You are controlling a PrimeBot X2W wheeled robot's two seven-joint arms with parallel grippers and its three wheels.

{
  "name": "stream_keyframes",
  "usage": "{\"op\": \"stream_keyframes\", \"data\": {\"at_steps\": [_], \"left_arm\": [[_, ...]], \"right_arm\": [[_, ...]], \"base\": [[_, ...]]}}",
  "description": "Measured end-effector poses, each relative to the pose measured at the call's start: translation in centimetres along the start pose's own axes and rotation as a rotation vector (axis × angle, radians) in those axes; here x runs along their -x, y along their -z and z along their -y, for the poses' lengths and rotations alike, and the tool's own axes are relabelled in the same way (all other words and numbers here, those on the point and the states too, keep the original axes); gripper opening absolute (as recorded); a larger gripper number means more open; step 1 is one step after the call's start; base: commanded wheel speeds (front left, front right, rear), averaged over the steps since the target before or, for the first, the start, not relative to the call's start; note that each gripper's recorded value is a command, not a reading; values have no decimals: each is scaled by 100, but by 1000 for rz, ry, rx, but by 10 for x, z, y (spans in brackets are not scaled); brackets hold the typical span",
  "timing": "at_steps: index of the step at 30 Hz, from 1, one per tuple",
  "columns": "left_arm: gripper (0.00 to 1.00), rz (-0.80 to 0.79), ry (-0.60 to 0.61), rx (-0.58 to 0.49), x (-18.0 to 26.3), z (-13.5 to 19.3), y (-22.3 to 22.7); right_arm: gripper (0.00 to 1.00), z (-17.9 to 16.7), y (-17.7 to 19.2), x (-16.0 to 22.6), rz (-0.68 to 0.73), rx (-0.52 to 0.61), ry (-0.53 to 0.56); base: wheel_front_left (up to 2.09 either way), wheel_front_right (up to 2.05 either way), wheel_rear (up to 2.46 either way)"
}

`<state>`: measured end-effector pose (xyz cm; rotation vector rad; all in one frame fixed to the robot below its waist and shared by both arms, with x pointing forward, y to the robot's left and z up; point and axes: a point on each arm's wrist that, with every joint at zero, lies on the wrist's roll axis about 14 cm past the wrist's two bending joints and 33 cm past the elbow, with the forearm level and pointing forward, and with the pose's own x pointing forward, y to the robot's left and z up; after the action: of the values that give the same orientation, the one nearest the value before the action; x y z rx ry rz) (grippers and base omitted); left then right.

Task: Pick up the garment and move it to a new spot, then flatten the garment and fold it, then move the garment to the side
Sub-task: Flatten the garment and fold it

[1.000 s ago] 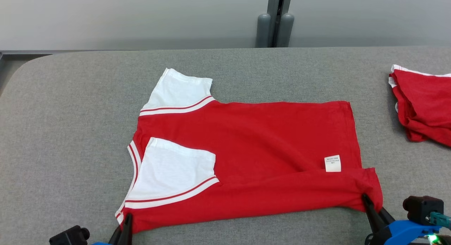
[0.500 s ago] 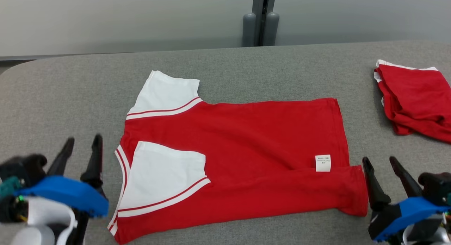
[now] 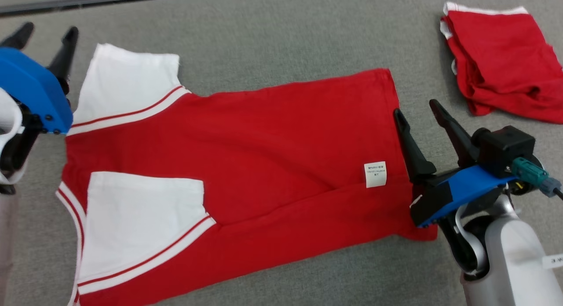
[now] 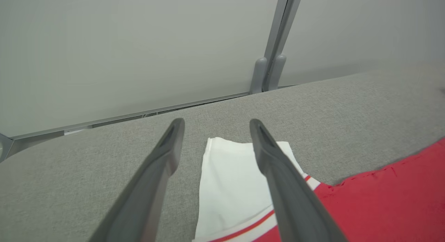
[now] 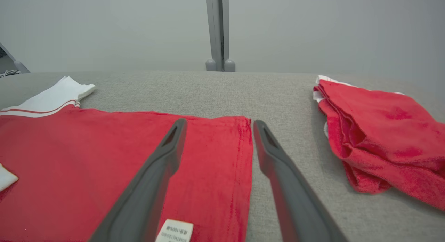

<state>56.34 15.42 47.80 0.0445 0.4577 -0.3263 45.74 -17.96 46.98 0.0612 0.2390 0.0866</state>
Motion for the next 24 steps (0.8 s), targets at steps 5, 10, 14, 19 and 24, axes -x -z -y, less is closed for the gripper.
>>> {"op": "stream_keyframes", "data": {"at_steps": [5, 10, 14, 19, 24], "left_arm": [[100, -142, -1, -16, -47, -8, 34], [100, -283, 6, -14, -76, -10, 75], [100, -327, -11, -4, -88, -17, 88], [100, -380, -10, -2, -93, -19, 101], [100, -403, 48, -2, -97, -3, 106]], "right_arm": [[100, 9, 12, -14, -26, 21, 14], [100, 20, 22, -19, -43, 36, 40], [100, 26, 26, -21, -46, 42, 52], [100, 26, 29, -22, -48, 39, 49], [100, 24, 30, -26, -44, 37, 41]], "base": [[0, 0, 0], [0, 0, 0], [0, 0, 0], [0, 0, 0], [0, 0, 0]]}}
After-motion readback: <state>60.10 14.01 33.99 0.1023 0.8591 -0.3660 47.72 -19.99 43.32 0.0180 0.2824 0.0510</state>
